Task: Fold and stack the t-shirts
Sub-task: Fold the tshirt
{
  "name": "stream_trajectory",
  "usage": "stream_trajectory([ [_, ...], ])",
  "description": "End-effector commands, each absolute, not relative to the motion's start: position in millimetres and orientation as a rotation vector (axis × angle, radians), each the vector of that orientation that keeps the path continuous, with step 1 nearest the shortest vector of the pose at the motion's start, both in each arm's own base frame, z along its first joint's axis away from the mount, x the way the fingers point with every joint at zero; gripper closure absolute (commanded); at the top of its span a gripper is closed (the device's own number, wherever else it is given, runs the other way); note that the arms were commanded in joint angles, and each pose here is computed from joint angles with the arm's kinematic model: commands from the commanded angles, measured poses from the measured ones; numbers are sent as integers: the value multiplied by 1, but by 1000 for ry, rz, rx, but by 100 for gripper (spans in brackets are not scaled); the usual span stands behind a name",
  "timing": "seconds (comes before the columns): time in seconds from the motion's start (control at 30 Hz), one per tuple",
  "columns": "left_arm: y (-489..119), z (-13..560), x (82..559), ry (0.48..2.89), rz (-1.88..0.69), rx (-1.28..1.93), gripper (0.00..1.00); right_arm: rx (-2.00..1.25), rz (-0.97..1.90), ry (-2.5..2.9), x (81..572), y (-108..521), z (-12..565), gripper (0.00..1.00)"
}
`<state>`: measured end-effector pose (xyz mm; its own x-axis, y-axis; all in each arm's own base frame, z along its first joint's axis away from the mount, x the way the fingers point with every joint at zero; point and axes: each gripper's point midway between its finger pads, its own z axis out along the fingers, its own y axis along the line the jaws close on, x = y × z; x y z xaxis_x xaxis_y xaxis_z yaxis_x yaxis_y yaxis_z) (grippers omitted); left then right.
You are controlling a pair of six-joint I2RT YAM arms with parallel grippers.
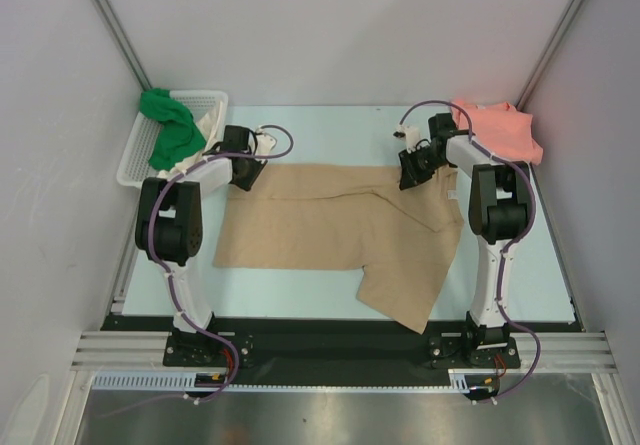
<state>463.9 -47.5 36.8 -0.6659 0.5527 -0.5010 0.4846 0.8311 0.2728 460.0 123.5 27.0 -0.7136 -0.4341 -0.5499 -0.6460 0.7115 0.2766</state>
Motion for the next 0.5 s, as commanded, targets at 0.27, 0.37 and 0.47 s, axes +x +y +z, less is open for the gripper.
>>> stream_trajectory([
  [0.27,-50,66,472,2330,189,744,65,-864,580,2360,454,127,83,100],
  [0.37,-51,70,478,2318,190,739,66,-889,581,2327,434,138,105,100],
  [0.47,-50,64,480,2354,176,714,67,-942,630,2362,392,159,96,100],
])
